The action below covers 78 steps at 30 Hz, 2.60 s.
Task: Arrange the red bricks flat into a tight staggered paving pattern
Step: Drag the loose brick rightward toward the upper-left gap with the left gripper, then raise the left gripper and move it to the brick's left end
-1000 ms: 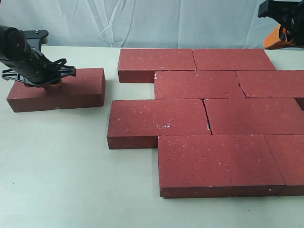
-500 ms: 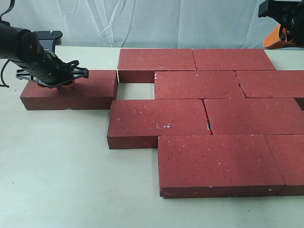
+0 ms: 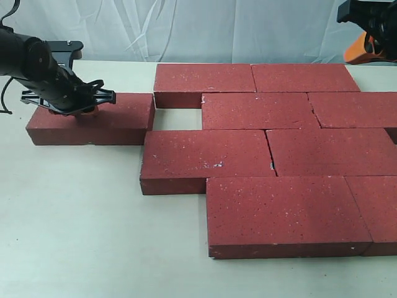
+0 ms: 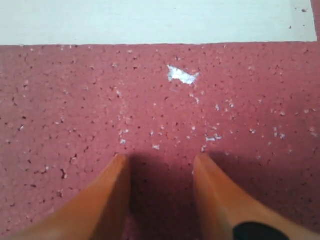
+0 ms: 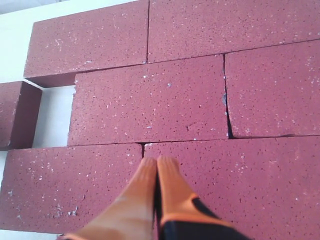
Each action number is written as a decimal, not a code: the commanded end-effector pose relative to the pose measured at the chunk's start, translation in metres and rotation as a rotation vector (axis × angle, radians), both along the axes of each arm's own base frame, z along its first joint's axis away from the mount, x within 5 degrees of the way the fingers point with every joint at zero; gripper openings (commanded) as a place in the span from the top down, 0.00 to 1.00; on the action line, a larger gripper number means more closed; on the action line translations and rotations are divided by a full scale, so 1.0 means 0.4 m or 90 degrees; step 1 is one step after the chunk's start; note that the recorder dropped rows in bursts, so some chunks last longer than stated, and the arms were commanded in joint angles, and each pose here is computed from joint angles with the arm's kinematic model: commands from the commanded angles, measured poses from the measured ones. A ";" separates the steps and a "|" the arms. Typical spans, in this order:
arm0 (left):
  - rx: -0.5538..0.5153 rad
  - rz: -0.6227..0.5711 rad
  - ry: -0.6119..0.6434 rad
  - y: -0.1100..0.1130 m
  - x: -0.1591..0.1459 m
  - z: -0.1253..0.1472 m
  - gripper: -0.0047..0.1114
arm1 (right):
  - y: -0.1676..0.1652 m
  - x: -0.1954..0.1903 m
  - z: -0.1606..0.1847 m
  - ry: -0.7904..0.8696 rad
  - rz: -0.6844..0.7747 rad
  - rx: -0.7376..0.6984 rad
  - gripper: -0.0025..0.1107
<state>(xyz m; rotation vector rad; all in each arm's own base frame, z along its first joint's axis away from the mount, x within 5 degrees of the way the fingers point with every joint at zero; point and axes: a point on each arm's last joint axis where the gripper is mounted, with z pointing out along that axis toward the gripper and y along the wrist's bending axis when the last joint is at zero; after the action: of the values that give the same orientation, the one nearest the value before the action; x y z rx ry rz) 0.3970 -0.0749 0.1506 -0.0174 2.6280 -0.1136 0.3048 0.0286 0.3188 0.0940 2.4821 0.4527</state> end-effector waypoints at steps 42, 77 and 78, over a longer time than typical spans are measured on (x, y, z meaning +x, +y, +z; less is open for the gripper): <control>-0.047 0.052 0.016 0.008 -0.010 0.002 0.61 | -0.004 0.003 -0.002 -0.005 -0.003 -0.002 0.98; -0.075 -0.018 0.001 -0.126 -0.044 0.032 0.61 | -0.004 0.003 -0.002 -0.005 -0.003 -0.002 0.98; -0.078 -0.018 -0.009 -0.126 -0.046 0.049 0.61 | -0.004 0.003 -0.002 -0.005 -0.003 -0.002 0.98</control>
<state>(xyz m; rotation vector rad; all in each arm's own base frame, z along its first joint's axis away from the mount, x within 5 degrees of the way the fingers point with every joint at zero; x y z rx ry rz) 0.3840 -0.1233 0.1581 -0.0021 2.6112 -0.2586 0.3048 0.0286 0.3188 0.0940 2.4821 0.4527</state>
